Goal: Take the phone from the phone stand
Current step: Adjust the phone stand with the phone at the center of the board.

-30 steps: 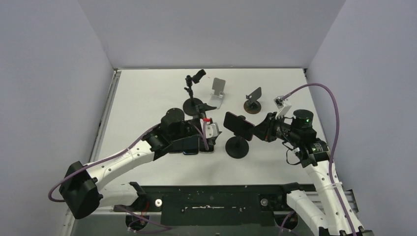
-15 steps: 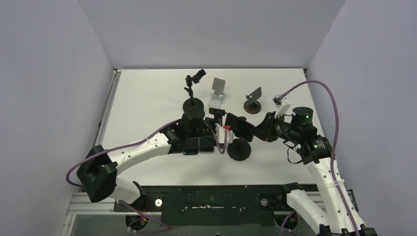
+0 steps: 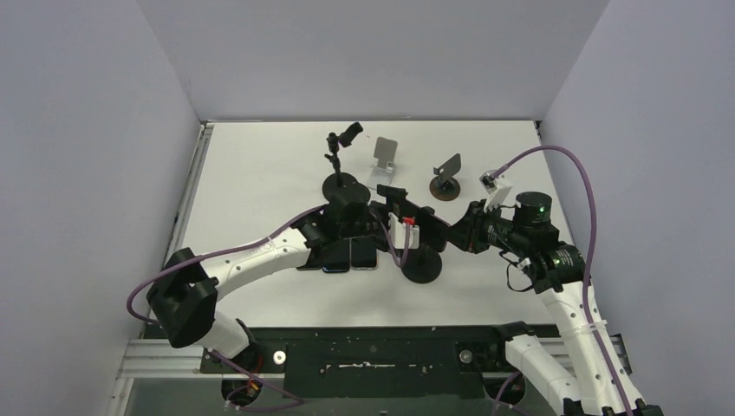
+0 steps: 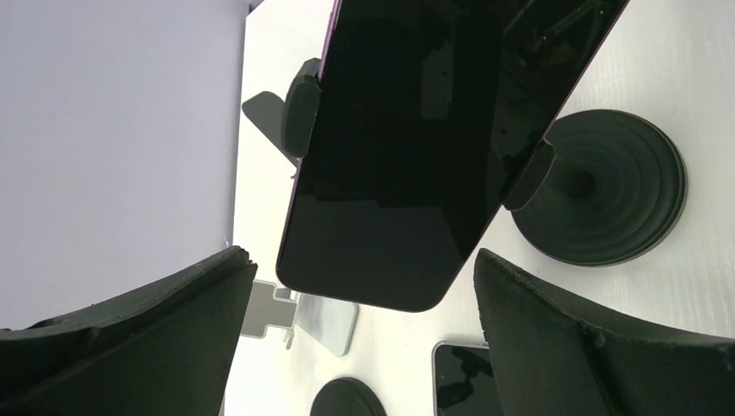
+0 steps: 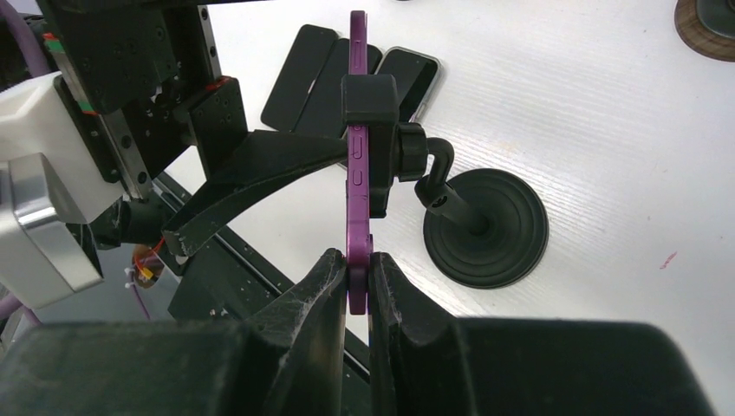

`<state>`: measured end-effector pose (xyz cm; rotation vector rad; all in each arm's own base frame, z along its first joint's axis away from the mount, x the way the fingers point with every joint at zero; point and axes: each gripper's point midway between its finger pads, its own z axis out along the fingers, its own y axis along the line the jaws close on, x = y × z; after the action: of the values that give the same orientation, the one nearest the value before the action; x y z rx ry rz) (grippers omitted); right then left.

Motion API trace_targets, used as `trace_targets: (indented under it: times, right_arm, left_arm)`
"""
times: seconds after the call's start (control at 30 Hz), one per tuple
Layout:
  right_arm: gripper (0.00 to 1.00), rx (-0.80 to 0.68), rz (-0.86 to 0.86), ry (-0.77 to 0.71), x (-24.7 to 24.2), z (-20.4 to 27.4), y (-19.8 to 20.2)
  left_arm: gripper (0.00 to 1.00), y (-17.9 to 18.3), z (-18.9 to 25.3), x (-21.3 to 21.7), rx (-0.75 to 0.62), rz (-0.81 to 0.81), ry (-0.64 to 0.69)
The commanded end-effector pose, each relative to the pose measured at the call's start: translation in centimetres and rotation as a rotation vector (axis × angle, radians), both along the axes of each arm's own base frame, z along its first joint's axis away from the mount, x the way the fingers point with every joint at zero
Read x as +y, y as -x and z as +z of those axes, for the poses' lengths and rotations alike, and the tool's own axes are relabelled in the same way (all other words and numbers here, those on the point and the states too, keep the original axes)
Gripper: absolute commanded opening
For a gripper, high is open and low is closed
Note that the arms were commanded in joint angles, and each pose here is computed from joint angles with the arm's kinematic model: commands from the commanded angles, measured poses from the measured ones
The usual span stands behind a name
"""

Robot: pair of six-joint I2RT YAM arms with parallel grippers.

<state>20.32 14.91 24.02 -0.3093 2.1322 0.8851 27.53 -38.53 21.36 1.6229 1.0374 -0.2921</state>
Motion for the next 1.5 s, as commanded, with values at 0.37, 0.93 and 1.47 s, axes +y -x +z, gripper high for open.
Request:
trace_targets:
  times: [0.37, 0.93, 1.47]
  right_arm:
    - [0.0, -0.015, 0.005, 0.013, 0.0, 0.2, 0.1]
    - [0.44, -0.035, -0.008, -0.011, 0.1, 0.4, 0.1]
    - [0.71, -0.18, -0.135, -0.114, -0.6, 3.1, -0.7]
  left_arm:
    - [0.93, -0.5, 0.0, -1.3, -0.049, -0.014, -0.04]
    - [0.7, 0.3, -0.3, -0.8, -0.013, 0.057, 0.022]
    - [0.5, 1.3, -1.1, 0.1, 0.07, 0.111, 0.072]
